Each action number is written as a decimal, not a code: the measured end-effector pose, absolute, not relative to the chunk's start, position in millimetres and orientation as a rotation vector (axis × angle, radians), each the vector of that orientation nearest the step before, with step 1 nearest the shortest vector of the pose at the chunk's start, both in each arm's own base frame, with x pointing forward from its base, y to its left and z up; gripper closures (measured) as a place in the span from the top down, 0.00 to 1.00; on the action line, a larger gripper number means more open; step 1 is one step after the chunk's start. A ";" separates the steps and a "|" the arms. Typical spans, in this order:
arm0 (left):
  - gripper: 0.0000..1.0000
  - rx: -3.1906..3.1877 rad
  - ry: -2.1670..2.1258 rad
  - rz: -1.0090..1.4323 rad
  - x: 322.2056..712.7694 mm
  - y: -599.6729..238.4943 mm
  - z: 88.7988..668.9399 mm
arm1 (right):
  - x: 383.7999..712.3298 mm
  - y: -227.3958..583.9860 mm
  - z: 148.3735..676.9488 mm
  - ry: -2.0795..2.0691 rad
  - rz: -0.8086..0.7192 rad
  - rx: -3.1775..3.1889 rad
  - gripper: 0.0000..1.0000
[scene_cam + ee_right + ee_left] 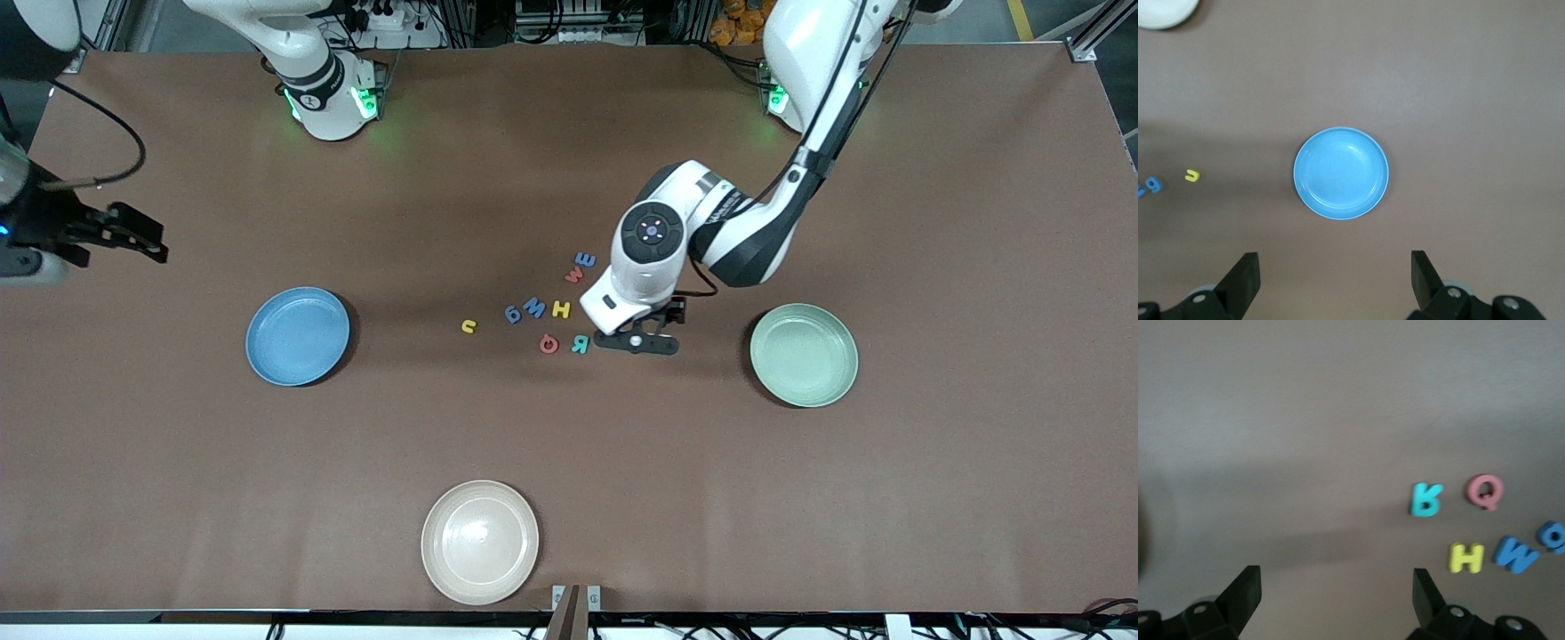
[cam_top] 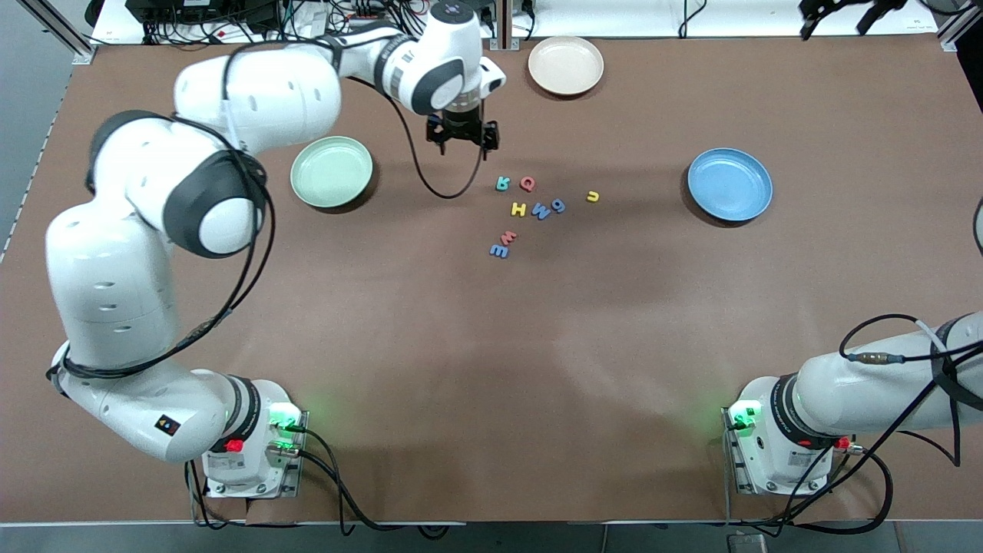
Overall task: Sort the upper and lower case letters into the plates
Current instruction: 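Grasp the yellow H with the left gripper while the right gripper reaches the u, then carry the H to the green plate while the right gripper grasps the u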
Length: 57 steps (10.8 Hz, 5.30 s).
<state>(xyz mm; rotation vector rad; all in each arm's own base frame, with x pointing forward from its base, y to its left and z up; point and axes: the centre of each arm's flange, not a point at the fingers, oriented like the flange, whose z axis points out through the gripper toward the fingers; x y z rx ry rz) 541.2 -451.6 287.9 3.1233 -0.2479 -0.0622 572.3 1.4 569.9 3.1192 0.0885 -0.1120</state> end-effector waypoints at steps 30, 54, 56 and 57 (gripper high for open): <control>1.00 3.116 -0.119 -0.136 484.3 -532.4 161.0 | 585.3 293.3 187.7 -0.707 -0.623 3.044 0.76; 0.33 3.305 0.034 -0.551 604.1 -284.6 244.0 | 573.3 296.8 164.9 -0.497 -0.666 3.095 0.27; 0.33 3.288 0.071 -0.562 618.4 -233.4 249.0 | 579.0 284.3 167.8 -0.502 -0.695 3.079 0.27; 0.33 3.283 0.079 -0.540 625.4 -212.7 246.6 | 585.1 274.7 176.2 -0.476 -0.742 3.063 0.27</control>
